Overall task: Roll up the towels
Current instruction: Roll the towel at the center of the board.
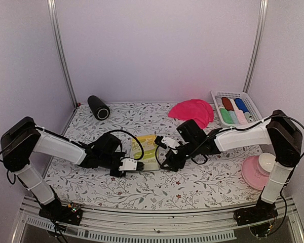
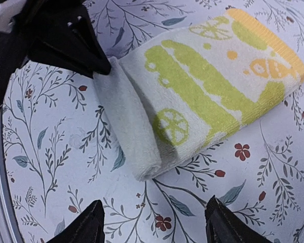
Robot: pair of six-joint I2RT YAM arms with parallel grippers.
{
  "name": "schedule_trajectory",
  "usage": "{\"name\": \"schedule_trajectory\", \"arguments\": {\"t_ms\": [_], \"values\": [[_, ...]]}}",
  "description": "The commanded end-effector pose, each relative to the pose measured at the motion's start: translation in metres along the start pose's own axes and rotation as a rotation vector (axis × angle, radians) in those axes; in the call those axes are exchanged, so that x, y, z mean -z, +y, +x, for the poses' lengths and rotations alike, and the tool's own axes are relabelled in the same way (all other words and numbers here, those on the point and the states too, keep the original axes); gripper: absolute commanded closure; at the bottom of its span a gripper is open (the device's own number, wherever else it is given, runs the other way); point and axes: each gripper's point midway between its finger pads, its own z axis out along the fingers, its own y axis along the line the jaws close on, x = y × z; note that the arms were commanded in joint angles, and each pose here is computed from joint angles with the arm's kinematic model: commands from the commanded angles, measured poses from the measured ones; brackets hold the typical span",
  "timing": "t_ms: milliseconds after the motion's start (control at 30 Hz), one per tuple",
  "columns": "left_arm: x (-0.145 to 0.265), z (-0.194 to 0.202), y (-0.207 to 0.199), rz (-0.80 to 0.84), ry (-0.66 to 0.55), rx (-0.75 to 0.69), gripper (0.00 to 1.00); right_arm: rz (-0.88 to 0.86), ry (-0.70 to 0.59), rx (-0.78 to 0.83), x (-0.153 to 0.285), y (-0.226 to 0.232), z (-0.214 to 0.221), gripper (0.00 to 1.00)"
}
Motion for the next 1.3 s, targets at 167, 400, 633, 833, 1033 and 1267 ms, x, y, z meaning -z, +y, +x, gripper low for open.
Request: {"name": "schedule_trajectory", "arguments": {"t_ms": [167, 400, 633, 833, 1033, 1267], "values": [[0.003, 0.004, -0.018, 0.270, -0.025, 0.192, 1.00, 0.109, -0.257, 0.426, 0.011, 0.052, -0.041, 0.31], [0.008, 0.004, -0.012, 0.378, -0.053, 0.278, 1.00, 0.253, -0.167, 0.594, -0.027, 0.051, -0.036, 0.32], [0.008, 0.008, -0.011, 0.439, -0.060, 0.320, 1.00, 0.296, -0.112, 0.644, -0.046, 0.040, -0.030, 0.36], [0.007, 0.011, -0.013, 0.471, -0.056, 0.334, 1.00, 0.323, -0.074, 0.644, -0.056, 0.033, -0.022, 0.41], [0.008, 0.010, -0.011, 0.484, -0.062, 0.348, 1.00, 0.325, -0.068, 0.655, -0.057, 0.032, -0.021, 0.48], [0.009, 0.010, -0.012, 0.498, -0.062, 0.347, 1.00, 0.338, -0.028, 0.647, -0.065, 0.027, -0.015, 0.53]]}}
